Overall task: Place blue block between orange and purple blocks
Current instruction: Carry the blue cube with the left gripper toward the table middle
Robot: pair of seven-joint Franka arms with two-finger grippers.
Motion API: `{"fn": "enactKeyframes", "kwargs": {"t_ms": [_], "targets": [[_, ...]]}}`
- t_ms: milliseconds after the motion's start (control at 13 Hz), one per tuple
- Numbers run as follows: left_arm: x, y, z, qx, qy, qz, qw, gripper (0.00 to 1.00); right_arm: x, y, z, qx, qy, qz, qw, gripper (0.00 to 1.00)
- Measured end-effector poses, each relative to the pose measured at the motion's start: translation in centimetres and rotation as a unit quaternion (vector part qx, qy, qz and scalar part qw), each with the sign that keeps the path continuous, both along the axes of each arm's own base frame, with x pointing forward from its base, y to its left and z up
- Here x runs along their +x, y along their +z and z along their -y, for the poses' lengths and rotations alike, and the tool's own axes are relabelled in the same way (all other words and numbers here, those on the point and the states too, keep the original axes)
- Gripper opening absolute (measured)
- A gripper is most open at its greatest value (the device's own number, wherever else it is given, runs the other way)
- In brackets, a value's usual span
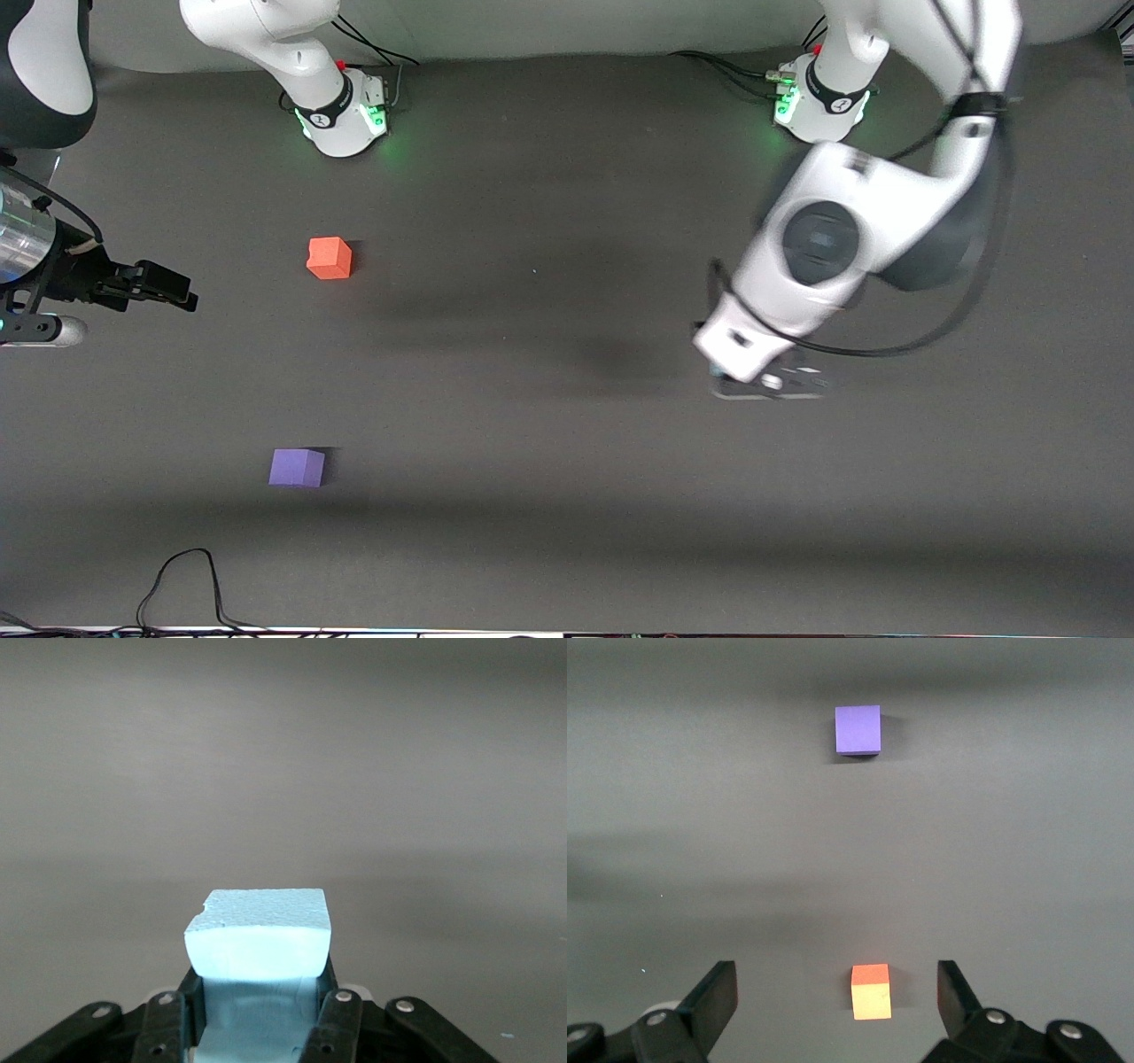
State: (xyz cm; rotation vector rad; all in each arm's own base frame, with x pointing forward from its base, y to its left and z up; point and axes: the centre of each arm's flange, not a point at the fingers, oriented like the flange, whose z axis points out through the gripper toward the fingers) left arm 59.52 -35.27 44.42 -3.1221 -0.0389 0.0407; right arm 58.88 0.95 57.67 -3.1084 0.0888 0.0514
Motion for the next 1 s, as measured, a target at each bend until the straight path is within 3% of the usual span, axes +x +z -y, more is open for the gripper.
{"fn": "enactKeyframes", "kwargs": {"t_ms": [231,615,769,1000], "targets": [[-4.4,-2.7,10.2,-0.020,-0.001,0.012,1.000,0.49,0.0,0.0,0.0,0.000,0.000,0.000,1.000,1.00],[-12.6,-14.3,22.9,-0.018,0.021,0.016,0.999,0.49,0.0,0.0,0.0,0.000,-0.001,0.000,1.000,1.00],[-14.3,-19.0,24.7,-0.009,0.030,0.020,0.999,0.49,0.0,0.0,0.0,0.001,-0.001,0.000,1.000,1.00],[-14.6,-22.5,24.9,-0.002,0.033,0.014,0.999,0.49,0.0,0.0,0.0,0.003,-0.001,0.000,1.000,1.00]]}}
